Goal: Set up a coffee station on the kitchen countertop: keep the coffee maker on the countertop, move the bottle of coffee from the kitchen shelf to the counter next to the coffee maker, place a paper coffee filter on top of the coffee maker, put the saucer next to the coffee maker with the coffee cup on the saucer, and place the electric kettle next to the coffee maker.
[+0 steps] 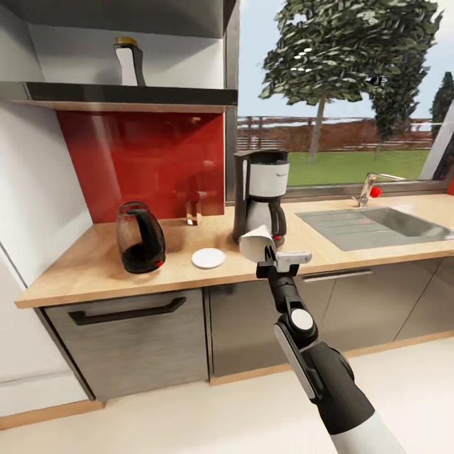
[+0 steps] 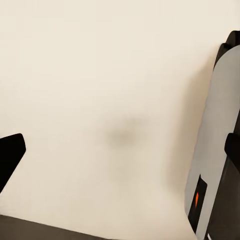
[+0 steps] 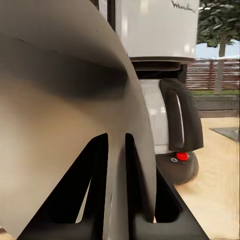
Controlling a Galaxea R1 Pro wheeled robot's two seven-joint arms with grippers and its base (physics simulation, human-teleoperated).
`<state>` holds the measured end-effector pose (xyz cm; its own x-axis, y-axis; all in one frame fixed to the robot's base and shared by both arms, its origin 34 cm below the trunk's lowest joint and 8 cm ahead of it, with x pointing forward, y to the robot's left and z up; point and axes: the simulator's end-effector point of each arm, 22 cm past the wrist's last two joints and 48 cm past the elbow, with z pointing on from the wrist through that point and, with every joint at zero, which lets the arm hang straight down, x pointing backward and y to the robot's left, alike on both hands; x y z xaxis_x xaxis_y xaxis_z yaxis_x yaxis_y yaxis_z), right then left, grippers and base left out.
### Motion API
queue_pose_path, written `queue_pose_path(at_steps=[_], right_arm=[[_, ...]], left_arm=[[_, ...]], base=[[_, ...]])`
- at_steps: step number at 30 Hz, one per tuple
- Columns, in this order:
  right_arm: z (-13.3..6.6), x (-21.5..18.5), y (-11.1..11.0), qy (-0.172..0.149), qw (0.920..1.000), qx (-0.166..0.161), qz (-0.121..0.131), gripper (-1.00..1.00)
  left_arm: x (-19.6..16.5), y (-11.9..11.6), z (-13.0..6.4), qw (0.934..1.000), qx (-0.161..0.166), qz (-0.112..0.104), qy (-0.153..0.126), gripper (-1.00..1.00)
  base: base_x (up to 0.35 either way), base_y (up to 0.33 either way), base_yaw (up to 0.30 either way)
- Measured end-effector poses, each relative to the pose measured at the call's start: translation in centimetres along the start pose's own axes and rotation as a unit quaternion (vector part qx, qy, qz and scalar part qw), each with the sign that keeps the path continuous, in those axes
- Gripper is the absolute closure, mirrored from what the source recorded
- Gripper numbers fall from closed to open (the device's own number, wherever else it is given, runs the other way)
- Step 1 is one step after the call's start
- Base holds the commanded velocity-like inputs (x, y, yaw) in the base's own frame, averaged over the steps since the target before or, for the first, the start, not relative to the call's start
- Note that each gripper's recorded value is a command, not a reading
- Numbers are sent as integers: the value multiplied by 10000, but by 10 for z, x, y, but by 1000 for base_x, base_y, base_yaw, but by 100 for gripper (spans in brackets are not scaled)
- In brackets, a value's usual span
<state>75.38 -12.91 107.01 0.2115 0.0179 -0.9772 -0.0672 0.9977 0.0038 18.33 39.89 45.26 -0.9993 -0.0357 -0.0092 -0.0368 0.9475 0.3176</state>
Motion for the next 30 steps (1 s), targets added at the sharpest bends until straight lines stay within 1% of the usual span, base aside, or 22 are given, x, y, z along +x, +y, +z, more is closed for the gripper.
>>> queue_pose_path(at_steps=[4,7,30], right_arm=[[0,0,0,-1,10000,0,0,100],[0,0,0,-1,10000,0,1,100],[0,0,0,0,10000,-1,1,100]], left_arm=[[0,0,0,10000,0,0,0,-100],[0,0,0,10000,1,0,0,-100],[1,0,0,10000,0,1,7,-100]], base=[[0,237,-295],[0,108,-295],[0,5,-281]])
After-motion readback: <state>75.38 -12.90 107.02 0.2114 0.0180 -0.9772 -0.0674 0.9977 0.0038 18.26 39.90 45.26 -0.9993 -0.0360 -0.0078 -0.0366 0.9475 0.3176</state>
